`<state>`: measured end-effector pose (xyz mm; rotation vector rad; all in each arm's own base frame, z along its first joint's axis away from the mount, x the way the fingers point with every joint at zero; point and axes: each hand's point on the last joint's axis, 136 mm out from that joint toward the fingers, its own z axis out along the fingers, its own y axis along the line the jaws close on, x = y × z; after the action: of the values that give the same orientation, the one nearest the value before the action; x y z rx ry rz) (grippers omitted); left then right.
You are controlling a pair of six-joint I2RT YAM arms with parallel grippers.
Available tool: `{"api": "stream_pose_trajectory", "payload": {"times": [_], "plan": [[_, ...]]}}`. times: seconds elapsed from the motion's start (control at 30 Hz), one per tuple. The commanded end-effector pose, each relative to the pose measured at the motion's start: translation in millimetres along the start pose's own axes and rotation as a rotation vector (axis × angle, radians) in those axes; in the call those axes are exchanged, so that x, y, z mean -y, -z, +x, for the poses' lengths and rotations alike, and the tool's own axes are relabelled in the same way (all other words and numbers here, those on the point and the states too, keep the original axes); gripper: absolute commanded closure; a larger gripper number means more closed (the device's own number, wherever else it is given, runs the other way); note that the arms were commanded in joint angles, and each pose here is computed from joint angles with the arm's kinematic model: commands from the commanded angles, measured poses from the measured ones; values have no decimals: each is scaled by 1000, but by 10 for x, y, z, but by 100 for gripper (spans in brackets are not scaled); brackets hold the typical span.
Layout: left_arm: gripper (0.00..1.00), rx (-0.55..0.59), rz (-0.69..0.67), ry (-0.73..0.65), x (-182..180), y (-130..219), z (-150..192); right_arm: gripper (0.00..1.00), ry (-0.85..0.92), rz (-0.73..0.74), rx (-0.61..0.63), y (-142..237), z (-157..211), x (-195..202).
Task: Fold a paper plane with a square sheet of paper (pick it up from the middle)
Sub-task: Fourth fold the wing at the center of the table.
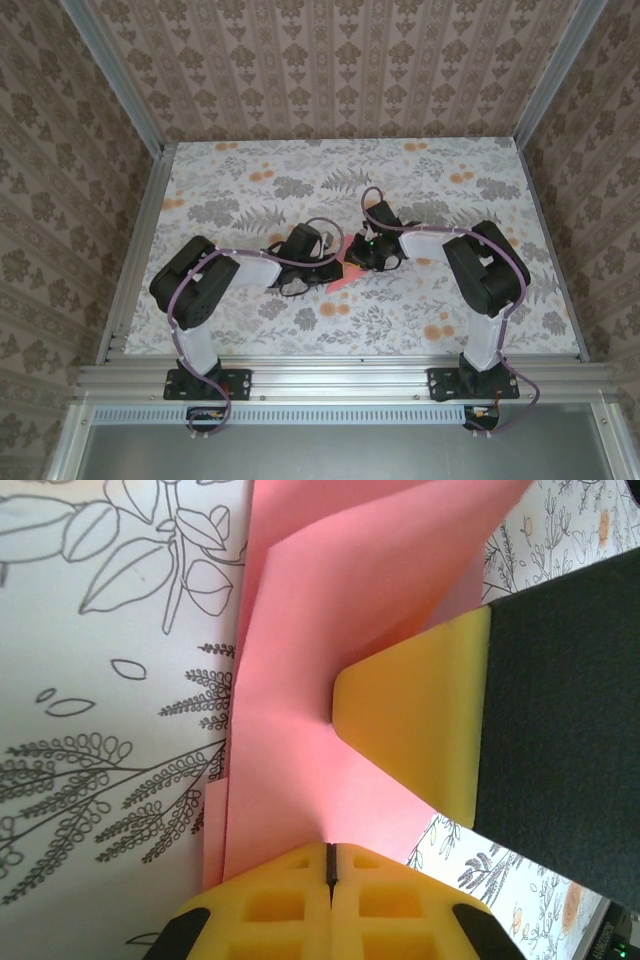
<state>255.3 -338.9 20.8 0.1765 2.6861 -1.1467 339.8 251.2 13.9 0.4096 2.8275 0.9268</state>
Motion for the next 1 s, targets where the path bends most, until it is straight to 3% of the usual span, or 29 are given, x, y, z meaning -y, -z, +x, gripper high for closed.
{"api": "stream_pose_trajectory", "payload": {"times": [0.0, 0.33, 0.97], "plan": [[100, -94, -146, 27, -444, 18, 362, 86, 25, 9, -10, -30, -11, 157], [100, -167, -188, 48, -680, 32, 630, 86, 27, -2, 24, -56, -334, 286], [100, -194, -216, 74, -821, 57, 775, 86, 67, 105, 77, 32, -792, 323]]}}
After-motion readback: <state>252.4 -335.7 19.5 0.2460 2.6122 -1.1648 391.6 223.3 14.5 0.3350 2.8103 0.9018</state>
